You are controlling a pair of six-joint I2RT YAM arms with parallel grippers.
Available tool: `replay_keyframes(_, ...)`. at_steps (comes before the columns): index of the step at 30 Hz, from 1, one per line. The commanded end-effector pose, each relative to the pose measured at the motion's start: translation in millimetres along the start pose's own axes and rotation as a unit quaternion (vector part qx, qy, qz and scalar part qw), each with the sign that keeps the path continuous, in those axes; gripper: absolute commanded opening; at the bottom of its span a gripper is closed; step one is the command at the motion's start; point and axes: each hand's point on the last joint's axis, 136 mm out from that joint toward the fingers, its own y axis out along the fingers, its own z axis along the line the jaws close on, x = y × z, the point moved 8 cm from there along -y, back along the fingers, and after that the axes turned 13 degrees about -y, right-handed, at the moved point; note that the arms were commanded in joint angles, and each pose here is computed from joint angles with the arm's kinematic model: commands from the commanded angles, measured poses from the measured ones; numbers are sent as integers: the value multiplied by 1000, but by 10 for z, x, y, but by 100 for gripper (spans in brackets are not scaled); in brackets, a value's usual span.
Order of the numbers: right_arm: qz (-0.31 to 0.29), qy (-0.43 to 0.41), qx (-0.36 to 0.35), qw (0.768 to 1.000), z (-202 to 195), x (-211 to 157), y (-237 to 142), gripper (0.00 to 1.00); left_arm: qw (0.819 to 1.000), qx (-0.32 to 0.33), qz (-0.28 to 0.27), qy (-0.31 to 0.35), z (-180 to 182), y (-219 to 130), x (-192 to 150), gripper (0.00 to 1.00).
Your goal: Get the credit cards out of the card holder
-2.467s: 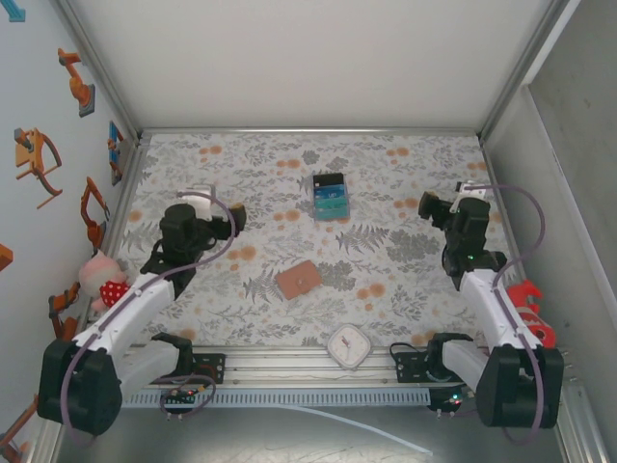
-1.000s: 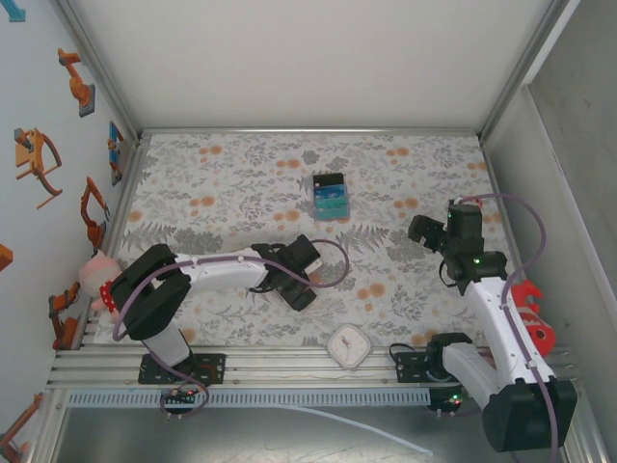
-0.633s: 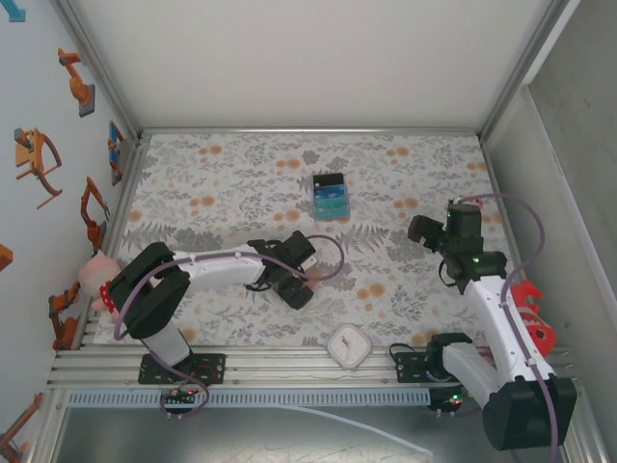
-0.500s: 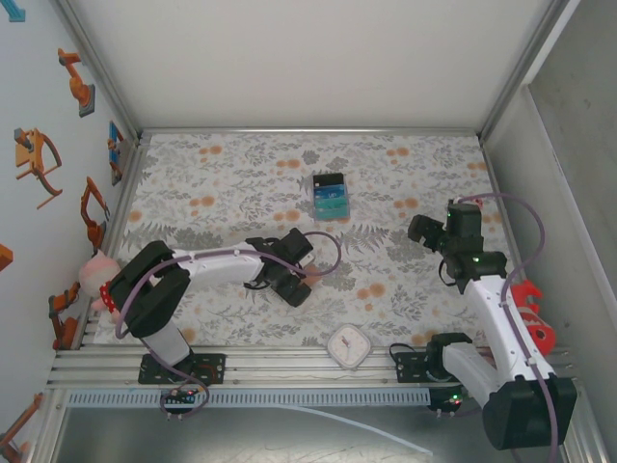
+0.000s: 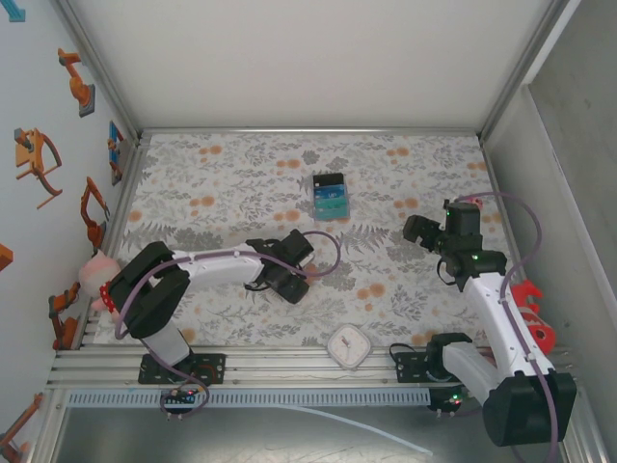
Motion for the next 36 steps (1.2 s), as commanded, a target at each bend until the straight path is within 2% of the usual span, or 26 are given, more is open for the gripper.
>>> replay_keyframes(1,-15,20,86,996,172,31,-53,100,998,2,-47,-30,27,-153,46,75)
replay_keyframes(8,-24,82,238,968,465,-121,34,98,985,-37,-148,-83,-6,-438,130,70)
replay_keyframes(14,-11,111,320,941,795,-244,143,95,964,-73,-226,-124,22,-624,157,63)
replay_keyframes(17,6,111,328,938,881,-268,183,94,962,-75,-228,-127,29,-641,136,62)
replay_keyframes(23,3,92,297,950,845,-231,134,94,970,-58,-202,-120,42,-567,62,61)
replay_keyframes(27,21,103,292,951,850,-262,138,93,964,-63,-226,-127,47,-602,83,57)
replay_keyframes(30,42,125,302,944,900,-324,162,92,955,-71,-255,-132,40,-651,125,54)
replay_keyframes(36,78,155,321,931,1049,-433,233,92,943,-78,-295,-130,14,-692,194,52)
